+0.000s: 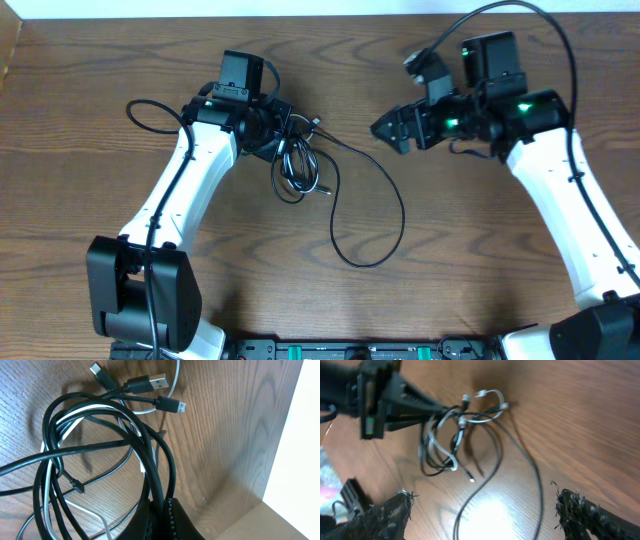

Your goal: Untangle cables

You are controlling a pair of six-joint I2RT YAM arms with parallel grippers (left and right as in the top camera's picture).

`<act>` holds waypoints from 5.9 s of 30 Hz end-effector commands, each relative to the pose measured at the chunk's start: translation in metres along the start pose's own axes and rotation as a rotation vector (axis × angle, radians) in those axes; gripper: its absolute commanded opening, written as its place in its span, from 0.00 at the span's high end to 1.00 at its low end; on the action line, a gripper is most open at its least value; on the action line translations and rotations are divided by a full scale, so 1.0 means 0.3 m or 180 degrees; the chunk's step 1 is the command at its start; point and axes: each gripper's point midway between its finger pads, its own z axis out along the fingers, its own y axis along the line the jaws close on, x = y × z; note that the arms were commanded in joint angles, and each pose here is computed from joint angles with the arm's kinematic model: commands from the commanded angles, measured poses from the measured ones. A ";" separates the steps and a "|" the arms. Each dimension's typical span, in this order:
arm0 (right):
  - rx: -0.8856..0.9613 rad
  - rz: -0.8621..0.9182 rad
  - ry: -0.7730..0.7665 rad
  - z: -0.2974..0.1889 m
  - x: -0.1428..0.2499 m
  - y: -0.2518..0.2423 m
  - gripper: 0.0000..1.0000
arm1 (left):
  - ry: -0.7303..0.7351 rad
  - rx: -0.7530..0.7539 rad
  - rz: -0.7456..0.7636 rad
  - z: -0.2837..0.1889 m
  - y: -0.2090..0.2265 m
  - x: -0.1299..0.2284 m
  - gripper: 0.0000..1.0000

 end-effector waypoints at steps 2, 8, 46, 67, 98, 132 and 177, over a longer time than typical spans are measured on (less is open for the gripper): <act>-0.0184 -0.0194 0.0171 0.084 0.026 0.075 0.11 | -0.0001 -0.0019 -0.0090 0.007 0.005 -0.005 0.93; -0.0316 -0.0348 0.0329 0.236 0.051 0.123 0.22 | 0.0079 -0.0004 -0.0092 0.006 0.002 0.009 0.92; -0.0370 -0.0265 0.0337 0.528 0.072 0.211 0.53 | 0.0120 0.0049 -0.0142 -0.003 -0.005 -0.008 0.92; -0.0406 0.0160 -0.0004 0.374 -0.049 0.139 0.99 | -0.0005 0.0171 0.2476 -0.046 -0.025 -0.013 0.93; -0.0037 0.0127 -0.0134 0.141 -0.066 0.057 0.65 | -0.1085 -0.0322 0.3338 -0.237 -0.018 -0.213 0.65; 0.0336 0.0248 0.0112 0.138 0.005 -0.010 0.60 | 0.0286 -0.0982 0.4873 0.216 0.228 -0.287 0.61; 0.0394 0.0221 0.0122 0.146 0.008 -0.010 0.52 | -0.0070 -0.0575 0.4638 0.044 0.078 -0.154 0.92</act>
